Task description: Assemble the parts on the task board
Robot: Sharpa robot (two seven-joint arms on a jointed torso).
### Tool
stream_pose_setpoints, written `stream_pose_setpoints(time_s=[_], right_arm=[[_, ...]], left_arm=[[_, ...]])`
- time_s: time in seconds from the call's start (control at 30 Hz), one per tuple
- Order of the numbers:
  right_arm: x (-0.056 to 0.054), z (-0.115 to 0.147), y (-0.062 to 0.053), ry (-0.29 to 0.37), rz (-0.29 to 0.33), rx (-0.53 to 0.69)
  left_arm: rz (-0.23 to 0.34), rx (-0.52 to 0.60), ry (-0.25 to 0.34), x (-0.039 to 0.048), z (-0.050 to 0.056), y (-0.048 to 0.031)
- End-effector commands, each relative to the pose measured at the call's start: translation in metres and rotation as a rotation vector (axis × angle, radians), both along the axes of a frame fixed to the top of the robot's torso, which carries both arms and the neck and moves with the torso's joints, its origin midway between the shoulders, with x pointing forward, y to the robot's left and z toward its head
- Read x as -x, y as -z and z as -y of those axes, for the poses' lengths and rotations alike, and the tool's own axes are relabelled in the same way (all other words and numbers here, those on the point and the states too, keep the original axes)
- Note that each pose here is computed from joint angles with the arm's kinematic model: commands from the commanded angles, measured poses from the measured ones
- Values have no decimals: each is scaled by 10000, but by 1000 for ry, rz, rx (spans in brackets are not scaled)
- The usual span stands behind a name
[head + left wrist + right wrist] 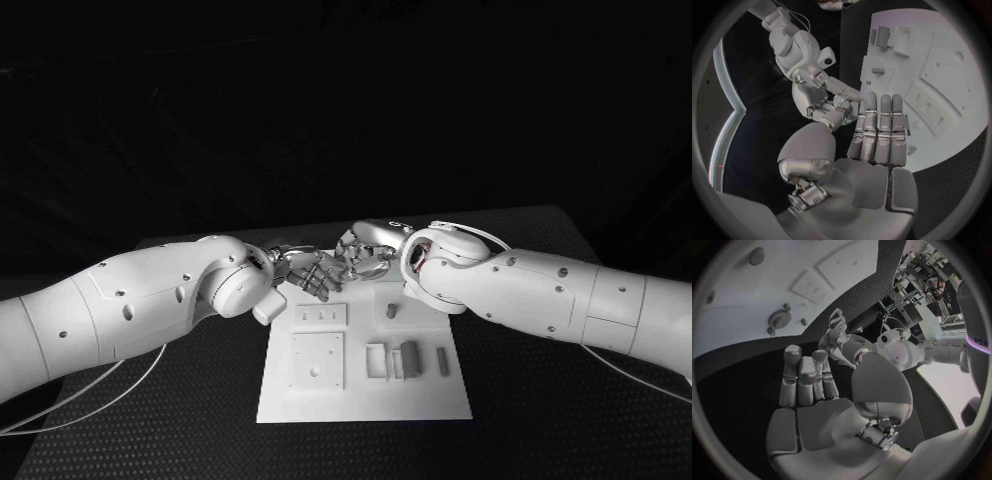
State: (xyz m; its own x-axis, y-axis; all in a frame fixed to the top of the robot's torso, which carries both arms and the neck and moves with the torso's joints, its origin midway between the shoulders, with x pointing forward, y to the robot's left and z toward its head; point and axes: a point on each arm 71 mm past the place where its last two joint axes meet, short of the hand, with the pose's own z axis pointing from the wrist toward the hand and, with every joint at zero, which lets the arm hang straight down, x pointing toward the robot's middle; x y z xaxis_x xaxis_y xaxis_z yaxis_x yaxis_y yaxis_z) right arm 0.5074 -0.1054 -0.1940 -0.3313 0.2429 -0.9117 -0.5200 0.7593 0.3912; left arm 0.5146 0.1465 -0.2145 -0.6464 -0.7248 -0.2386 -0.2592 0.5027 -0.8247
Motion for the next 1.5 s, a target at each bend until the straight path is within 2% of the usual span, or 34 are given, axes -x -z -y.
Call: stream_pose_setpoints(time_s=[0.03, 0.43, 0.6, 0.8, 1.07, 1.33, 1.5], right_arm=[[28, -22, 50, -26, -15, 30], [17, -3, 60, -19, -21, 32], [10, 8, 61, -9, -29, 20], [-33, 80, 50, 28, -39, -43], [-57, 138, -11, 54, 2, -142], [-112, 332, -33, 96, 13, -215], [-191, 563, -43, 166, 11, -288]], left_arm=[[30, 15, 15, -15, 25, -47], [35, 3, 6, -31, -8, -37], [71, -21, 4, -42, -23, -43], [68, -62, 23, -44, -46, -25], [62, -97, 19, -72, -109, -5], [51, -123, 9, -118, -198, 17], [33, -212, 29, -147, -275, 59]])
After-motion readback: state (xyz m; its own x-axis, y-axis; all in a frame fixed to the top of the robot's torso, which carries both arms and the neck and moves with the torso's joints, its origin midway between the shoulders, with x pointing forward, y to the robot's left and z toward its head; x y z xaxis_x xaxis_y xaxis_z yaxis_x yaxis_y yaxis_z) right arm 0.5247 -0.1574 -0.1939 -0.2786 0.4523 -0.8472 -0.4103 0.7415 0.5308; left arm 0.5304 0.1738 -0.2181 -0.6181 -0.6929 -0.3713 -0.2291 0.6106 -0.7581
